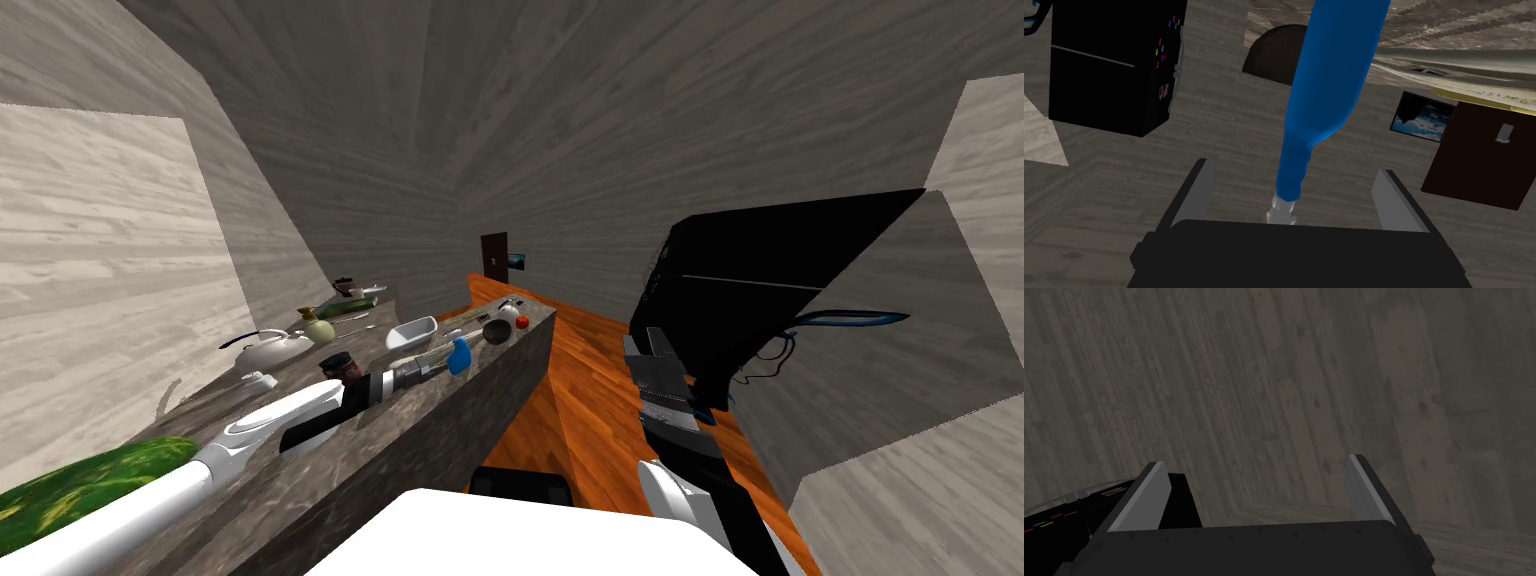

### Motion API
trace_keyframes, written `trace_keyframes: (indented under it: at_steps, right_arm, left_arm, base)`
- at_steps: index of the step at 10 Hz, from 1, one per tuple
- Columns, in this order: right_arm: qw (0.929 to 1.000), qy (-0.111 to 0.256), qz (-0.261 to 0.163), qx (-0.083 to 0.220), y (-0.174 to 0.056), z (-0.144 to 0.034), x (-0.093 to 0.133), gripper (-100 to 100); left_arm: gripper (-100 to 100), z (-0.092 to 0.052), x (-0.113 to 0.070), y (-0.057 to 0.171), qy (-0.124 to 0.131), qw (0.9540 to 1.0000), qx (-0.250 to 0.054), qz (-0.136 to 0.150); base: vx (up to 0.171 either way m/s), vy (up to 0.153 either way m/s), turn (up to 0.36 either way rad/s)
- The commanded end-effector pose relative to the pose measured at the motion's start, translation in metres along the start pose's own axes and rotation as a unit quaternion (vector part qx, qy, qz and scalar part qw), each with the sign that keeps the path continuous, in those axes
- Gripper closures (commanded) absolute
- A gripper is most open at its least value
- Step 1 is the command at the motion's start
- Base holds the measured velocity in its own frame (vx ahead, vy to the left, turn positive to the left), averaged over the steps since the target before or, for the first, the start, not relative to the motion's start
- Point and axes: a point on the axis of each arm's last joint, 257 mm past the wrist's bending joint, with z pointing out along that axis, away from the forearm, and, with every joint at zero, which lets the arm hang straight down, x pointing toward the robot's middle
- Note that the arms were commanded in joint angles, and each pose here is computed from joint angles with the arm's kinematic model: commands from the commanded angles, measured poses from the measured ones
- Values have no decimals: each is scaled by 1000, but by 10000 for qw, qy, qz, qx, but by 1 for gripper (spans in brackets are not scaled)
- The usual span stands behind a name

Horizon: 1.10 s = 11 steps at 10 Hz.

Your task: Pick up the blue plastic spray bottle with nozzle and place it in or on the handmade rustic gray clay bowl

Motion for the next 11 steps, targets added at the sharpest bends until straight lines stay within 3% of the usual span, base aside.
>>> trace_keyframes:
  at_steps: [1, 6, 7, 8, 9, 11]
  right_arm:
    - [10000, 0, 0, 0, 0, 0, 0, 0]
    - [10000, 0, -1, 1, 0, 0, 0, 0]
    - [10000, 0, -1, 1, 0, 0, 0, 0]
    - [10000, 0, -1, 1, 0, 0, 0, 0]
    - [10000, 0, -1, 1, 0, 0, 0, 0]
    - [10000, 0, -2, 1, 0, 0, 0, 0]
  left_arm:
    - [-100, -6, 4, 15, 271, 9993, -104, 226]
    - [-100, -23, 4, 43, 761, 9945, -294, 659]
    - [-100, -21, 3, 40, 708, 9952, -269, 612]
    - [0, -22, 3, 40, 715, 9951, -274, 621]
    - [-100, -19, 4, 30, 700, 9949, -220, 686]
    - [-100, -16, 4, 20, 679, 9949, -173, 719]
  base:
    - [-3, -23, -362]
    - [1, -23, -188]
    - [0, -11, -24]
    - [0, 0, 0]
    - [24, 15, 11]
    - [40, 30, 7]
